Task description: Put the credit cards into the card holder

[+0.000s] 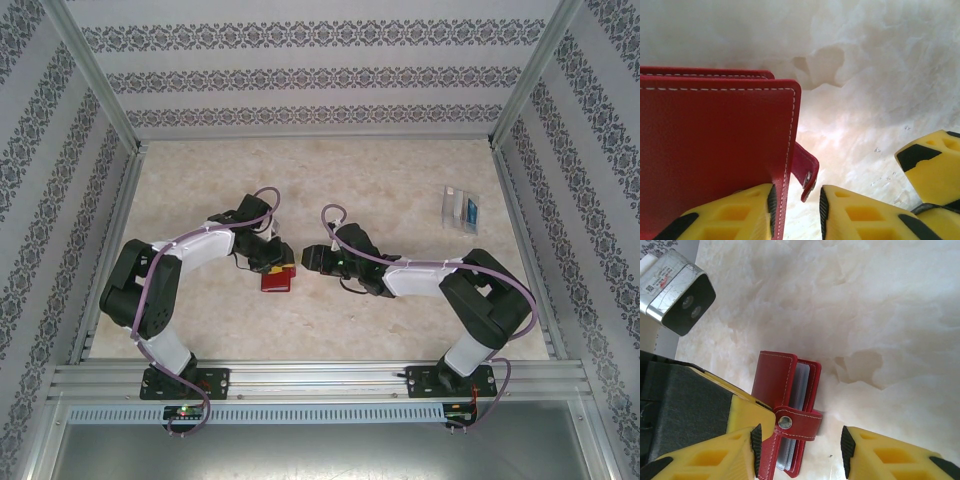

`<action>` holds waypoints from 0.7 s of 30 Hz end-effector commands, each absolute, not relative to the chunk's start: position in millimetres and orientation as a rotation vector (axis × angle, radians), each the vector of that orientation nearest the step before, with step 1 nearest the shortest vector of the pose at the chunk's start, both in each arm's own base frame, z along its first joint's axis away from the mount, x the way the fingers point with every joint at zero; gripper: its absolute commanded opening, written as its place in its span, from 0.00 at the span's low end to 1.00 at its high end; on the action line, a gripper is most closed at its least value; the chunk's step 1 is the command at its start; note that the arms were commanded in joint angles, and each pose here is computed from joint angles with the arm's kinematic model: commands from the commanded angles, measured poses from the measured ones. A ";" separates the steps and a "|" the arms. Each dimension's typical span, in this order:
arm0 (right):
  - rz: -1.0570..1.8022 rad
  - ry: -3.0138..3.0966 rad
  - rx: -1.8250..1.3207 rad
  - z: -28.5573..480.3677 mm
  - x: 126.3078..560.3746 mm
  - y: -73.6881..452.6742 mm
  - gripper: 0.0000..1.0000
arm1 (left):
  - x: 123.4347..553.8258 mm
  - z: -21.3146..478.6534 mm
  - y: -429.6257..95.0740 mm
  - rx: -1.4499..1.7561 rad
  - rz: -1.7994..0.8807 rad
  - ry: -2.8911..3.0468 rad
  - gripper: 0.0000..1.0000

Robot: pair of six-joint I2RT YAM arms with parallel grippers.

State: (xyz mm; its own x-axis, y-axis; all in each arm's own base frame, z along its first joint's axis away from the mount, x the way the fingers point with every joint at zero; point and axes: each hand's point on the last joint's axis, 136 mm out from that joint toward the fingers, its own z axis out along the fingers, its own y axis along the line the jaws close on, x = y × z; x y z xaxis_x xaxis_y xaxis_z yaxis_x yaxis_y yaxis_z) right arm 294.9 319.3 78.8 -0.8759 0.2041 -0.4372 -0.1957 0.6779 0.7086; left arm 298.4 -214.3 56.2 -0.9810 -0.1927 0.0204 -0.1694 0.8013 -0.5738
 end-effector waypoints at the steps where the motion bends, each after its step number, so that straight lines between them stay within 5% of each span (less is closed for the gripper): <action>1: 1.125 2.364 -0.007 84.8 297.5 319.5 0.48 | 295.1 54.8 -216.8 -0.252 -0.905 2.974 0.27; 21: 1.184 2.397 -0.068 69.2 262.1 334.7 0.42 | 298.7 56.0 -220.9 -0.205 -0.929 2.950 0.15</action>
